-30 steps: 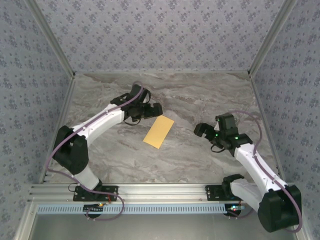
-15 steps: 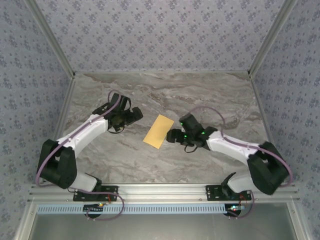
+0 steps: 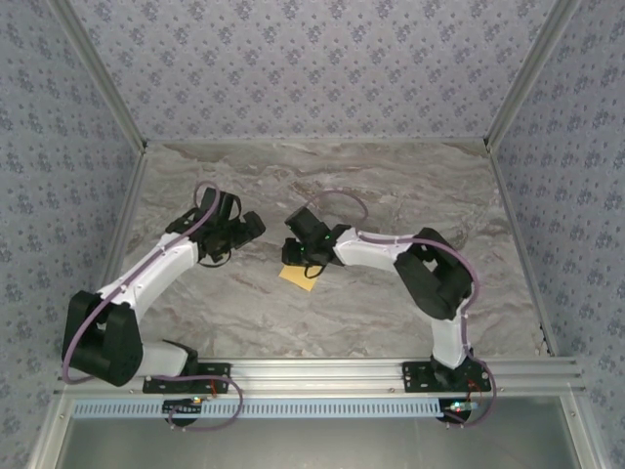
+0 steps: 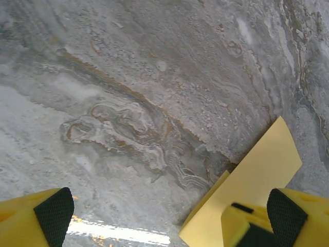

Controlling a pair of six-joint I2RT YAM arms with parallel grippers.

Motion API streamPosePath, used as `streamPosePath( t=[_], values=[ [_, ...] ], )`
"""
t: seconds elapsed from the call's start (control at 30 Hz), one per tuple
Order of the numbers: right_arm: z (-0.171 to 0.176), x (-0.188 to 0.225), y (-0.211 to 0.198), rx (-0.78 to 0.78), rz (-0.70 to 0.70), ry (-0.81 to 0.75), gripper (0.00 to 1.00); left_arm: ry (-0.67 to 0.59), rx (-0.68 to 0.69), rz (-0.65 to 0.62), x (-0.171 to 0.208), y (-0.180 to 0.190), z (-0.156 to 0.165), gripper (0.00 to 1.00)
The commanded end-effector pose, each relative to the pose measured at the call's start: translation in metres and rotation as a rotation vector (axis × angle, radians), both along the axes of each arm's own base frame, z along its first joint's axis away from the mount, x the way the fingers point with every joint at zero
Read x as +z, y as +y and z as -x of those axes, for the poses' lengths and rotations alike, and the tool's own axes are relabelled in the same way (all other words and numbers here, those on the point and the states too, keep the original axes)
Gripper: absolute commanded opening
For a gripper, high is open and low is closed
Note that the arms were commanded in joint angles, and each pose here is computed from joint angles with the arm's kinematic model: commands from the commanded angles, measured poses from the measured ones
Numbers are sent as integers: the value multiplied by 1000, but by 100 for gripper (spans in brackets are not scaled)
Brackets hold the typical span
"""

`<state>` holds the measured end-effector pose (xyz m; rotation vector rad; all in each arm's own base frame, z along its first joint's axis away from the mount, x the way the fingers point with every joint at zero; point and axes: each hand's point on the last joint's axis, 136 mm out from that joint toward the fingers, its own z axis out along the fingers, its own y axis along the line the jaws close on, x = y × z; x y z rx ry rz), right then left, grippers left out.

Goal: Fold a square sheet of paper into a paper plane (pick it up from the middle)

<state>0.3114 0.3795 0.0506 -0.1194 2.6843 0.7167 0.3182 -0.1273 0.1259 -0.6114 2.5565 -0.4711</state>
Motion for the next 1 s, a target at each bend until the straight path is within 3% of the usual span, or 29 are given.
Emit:
streamPosePath(
  t=[0.0,0.3,0.6,0.7,0.83,0.97],
  values=[
    [1,-15,0,16,58,26,22,1,-12,6,3,4,5,99],
    [26,-45,-18,107,126,109,22,5,-40,26,1,-1,3,99],
    [90,-63,-73,344,244,147,23,8,-143,125,-3,-27,4,98],
    [101,-50,-81,396,227,121,24,11,-190,146,-6,-39,7,96],
    [91,-14,-87,306,161,45,28,10,-266,195,-9,-64,11,91],
    [83,23,-103,132,51,-13,44,3,-359,294,-9,-102,15,75]
  ],
)
